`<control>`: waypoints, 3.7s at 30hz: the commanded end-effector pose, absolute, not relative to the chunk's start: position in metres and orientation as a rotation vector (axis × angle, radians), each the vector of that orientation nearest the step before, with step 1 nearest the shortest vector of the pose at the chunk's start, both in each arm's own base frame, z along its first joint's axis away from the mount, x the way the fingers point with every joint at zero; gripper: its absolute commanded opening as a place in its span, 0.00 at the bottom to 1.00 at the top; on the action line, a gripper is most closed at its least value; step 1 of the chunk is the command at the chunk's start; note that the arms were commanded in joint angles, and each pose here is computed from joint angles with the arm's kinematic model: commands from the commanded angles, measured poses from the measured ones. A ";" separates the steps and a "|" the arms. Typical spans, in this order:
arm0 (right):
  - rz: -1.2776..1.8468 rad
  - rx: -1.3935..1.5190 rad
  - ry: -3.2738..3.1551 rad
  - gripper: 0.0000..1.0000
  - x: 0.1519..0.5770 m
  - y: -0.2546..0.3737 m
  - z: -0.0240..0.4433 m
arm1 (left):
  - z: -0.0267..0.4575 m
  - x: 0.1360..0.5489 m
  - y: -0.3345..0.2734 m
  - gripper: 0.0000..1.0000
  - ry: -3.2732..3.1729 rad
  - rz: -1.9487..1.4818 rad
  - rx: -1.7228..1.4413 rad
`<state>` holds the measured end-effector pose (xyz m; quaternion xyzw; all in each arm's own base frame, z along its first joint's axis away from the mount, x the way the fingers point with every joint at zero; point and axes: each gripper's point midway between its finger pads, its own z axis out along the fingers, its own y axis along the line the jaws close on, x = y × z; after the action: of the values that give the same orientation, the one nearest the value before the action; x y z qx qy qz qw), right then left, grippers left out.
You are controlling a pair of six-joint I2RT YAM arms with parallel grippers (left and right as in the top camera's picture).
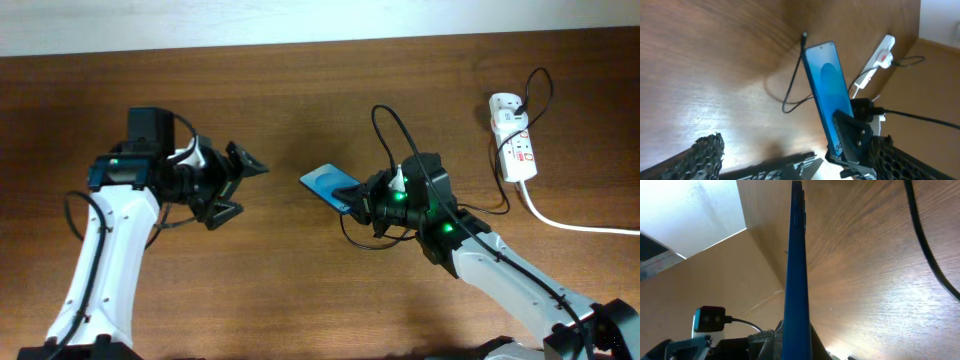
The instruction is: Plug charger to phone and switch on socket
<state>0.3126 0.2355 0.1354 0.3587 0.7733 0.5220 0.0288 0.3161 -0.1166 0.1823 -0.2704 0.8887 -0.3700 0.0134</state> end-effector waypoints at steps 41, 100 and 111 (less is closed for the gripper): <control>2.150 1.028 2.185 0.05 0.288 0.307 0.232 | 0.171 0.330 -0.166 0.18 2.692 -1.112 -1.305; 0.920 0.364 2.575 0.52 0.360 0.211 0.027 | 0.166 0.396 -0.174 0.00 2.307 -2.254 -0.171; 1.036 0.837 2.626 0.29 0.353 0.223 -0.007 | 0.163 0.406 -0.154 0.00 2.285 -2.207 -0.239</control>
<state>0.3595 0.2224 0.0087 0.2282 0.8962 0.3560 0.1346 0.4064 -0.1547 0.1569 -0.0871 0.7244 -0.6835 -0.0232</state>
